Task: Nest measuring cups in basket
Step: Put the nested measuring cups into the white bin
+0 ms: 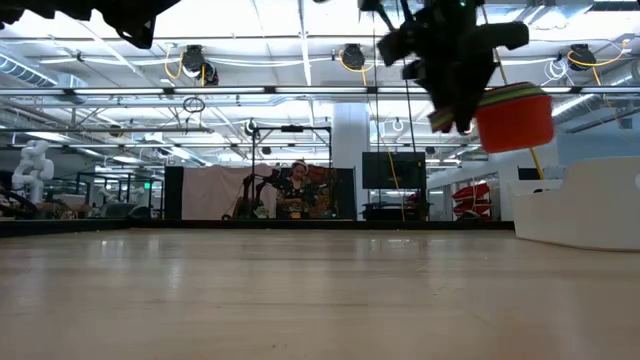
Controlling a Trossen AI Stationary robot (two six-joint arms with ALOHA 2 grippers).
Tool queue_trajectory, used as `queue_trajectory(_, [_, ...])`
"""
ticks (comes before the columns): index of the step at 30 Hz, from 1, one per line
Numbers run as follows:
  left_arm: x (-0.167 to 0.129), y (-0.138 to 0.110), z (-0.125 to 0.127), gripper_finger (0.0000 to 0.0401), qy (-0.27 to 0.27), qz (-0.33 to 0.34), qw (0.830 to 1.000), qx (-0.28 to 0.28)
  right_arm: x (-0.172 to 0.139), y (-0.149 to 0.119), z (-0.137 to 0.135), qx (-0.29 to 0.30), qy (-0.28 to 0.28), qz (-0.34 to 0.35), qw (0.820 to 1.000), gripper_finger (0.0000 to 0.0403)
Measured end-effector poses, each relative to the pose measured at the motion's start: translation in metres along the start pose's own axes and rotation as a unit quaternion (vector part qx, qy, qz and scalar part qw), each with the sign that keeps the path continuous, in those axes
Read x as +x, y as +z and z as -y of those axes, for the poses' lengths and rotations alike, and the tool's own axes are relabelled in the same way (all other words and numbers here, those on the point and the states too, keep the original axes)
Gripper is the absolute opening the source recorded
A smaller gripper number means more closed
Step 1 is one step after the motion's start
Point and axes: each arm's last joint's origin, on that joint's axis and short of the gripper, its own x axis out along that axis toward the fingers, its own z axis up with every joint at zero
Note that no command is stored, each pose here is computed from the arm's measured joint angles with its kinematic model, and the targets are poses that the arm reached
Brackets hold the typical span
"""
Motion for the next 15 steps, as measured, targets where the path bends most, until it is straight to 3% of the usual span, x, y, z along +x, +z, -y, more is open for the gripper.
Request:
queue_trajectory(7, [0.0, -0.001, 0.0, 0.0212, 0.0, -0.003, 1.0, -0.001, 0.012, -0.042, 0.008, 0.147, 0.001, -0.023, 0.989, 0.0128])
queue_trajectory(15, [0.0, -0.001, 0.0, 0.0212, 0.0, -0.004, 1.0, 0.005, 0.019, -0.087, 0.019, 0.35, 0.005, -0.025, 0.936, 0.0128])
